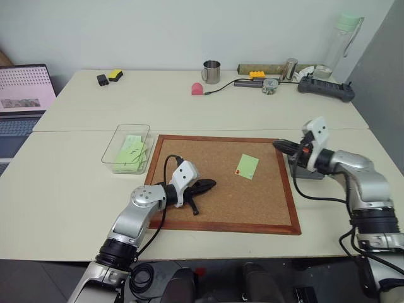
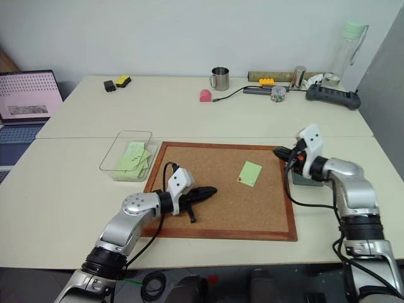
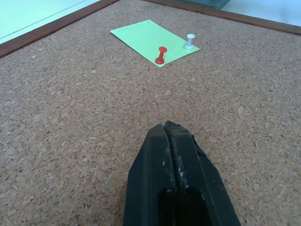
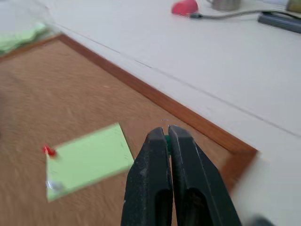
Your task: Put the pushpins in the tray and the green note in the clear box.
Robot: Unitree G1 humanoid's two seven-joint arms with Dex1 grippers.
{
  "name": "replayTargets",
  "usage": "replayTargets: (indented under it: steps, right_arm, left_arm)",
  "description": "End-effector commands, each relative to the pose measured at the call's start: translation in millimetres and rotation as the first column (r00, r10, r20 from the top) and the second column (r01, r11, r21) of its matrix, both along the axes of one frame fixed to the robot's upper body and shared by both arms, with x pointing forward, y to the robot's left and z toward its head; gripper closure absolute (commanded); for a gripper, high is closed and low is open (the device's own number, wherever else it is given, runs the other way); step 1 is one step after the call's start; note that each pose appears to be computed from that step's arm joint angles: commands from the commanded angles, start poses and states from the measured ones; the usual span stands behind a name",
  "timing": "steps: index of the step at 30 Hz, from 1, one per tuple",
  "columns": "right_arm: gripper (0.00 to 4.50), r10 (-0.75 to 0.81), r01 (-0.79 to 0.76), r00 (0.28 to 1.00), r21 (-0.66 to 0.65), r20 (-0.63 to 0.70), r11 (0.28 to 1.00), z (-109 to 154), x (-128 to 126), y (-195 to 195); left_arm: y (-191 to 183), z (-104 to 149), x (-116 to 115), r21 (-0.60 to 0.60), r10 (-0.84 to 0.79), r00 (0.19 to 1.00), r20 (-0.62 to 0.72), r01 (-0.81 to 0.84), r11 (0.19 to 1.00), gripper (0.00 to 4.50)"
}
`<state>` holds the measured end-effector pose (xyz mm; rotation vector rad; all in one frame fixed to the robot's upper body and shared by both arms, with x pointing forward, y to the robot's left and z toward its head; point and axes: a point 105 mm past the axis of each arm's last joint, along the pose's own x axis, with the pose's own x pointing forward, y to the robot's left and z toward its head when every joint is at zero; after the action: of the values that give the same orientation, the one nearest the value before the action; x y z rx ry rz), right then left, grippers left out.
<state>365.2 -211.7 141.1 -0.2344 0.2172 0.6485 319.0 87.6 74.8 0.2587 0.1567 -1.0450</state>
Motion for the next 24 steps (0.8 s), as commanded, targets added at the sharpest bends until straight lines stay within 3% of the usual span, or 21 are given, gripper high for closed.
replayTargets:
  steps: [1,3,10,16,19,24]
  right_arm:
    - [4.46,-0.104,0.105,0.995,-0.091,0.015,0.990,-1,-1,-28]
    - [4.46,-0.133,0.132,0.991,-0.120,-0.001,0.984,-8,-2,-35]
    - [3.18,-0.182,0.179,0.983,-0.122,-0.018,0.976,-16,-3,-44]
    - [2.01,-0.165,0.167,0.986,-0.100,0.029,0.981,-2,-4,-43]
    - [1.35,-0.032,0.037,0.998,-0.100,0.047,0.994,8,-13,-21]
    - [1.35,0.242,-0.238,0.970,-0.150,0.005,0.960,4,-38,29]
  left_arm:
    - [3,-13,-1,0.031,0.014,0.999,-0.042,-0.013,0.999,4.50]
    - [4,-13,0,0.033,0.013,0.999,-0.041,-0.012,0.999,4.50]
    - [4,-12,2,0.037,0.006,0.999,-0.037,-0.004,0.999,4.50]
    - [5,-13,2,0.041,0.005,0.999,-0.039,-0.003,0.999,4.50]
    - [6,-13,2,0.042,0.004,0.999,-0.037,-0.003,0.999,4.50]
    - [7,-13,3,0.045,0.003,0.999,-0.037,-0.002,0.999,4.50]
